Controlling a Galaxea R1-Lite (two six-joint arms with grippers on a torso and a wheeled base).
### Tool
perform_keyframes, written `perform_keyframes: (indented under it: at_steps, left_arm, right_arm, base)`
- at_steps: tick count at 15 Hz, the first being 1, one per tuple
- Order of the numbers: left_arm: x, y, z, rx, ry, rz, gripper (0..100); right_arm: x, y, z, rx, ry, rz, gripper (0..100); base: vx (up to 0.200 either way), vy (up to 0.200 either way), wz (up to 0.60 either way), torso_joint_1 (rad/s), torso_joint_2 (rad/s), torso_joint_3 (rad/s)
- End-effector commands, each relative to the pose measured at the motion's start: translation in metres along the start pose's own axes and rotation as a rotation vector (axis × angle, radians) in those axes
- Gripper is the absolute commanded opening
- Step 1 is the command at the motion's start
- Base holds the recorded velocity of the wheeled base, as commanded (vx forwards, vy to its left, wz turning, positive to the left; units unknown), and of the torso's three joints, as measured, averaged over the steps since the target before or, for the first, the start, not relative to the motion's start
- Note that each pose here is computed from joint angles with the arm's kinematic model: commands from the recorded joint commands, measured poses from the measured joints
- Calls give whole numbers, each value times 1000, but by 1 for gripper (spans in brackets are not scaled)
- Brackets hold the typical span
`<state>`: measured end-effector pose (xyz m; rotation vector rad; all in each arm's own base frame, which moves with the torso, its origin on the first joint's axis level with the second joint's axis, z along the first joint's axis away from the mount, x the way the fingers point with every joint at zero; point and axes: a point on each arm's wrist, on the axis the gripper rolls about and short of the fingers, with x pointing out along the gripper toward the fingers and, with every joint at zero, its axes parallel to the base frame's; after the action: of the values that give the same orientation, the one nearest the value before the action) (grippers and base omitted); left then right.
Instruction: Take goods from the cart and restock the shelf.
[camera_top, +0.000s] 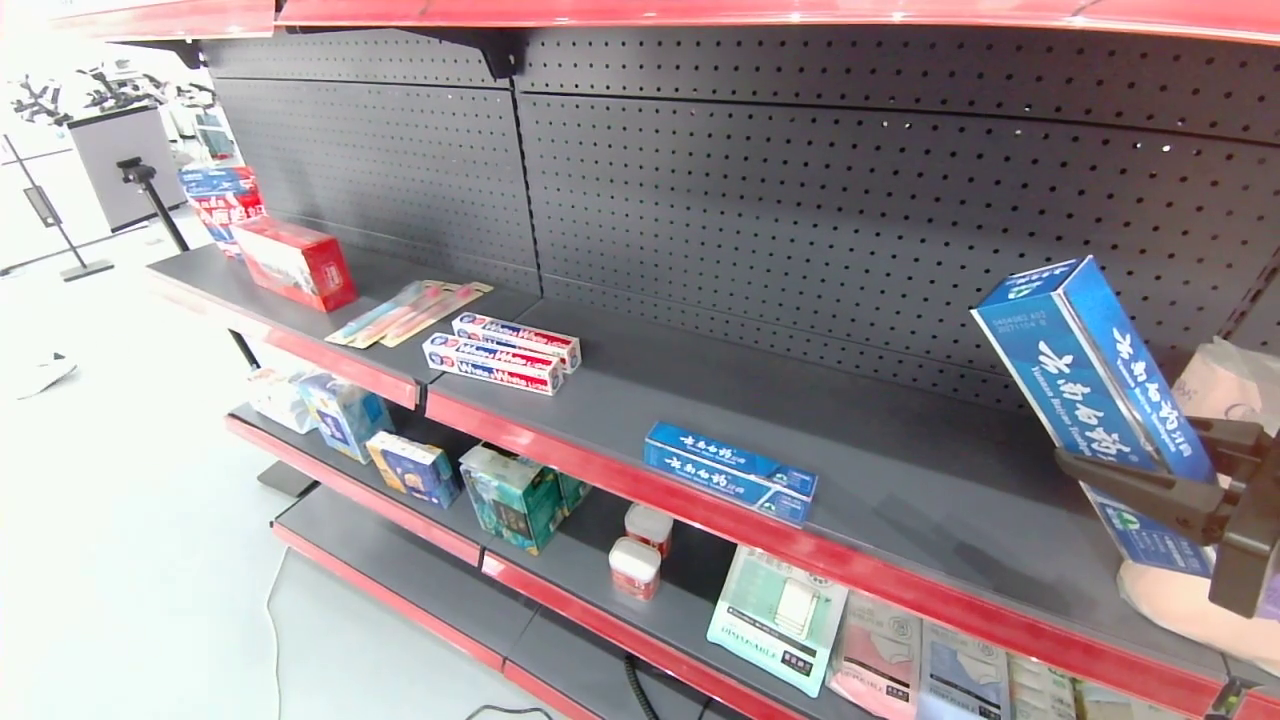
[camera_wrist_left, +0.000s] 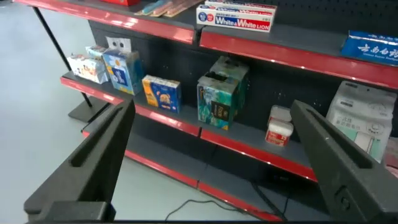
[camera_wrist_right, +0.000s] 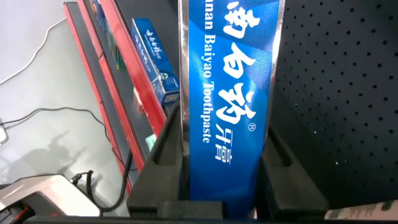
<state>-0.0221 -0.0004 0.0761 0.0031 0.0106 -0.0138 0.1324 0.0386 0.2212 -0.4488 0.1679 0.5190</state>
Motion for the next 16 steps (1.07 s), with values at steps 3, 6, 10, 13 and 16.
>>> perform_keyframes:
  at_steps: [3,6,10,13,16]
  left_arm:
    - [-1,0,-1,2,-11,0,100]
    - [-1,0,-1,2,-11,-1,100]
    - [-1,0,-1,2,-11,0,100]
    - [-1,0,-1,2,-11,0,100]
    - [-1,0,-1,2,-11,0,100]
  right_arm:
    - [3,-1,-4,6,21,0,0]
    - [20,-3,-6,7,50,21,0]
    - [57,-6,-12,3,89,56,0]
    - [82,-5,-25,2,172,97,0]
    - [128,-9,-36,-5,163,96,0]
  base:
    - [0,0,0,0,0,0]
    - [0,0,0,0,0,0]
    - [0,0,0,0,0,0]
    - [0,0,0,0,0,0]
    - [0,0,0,0,0,0]
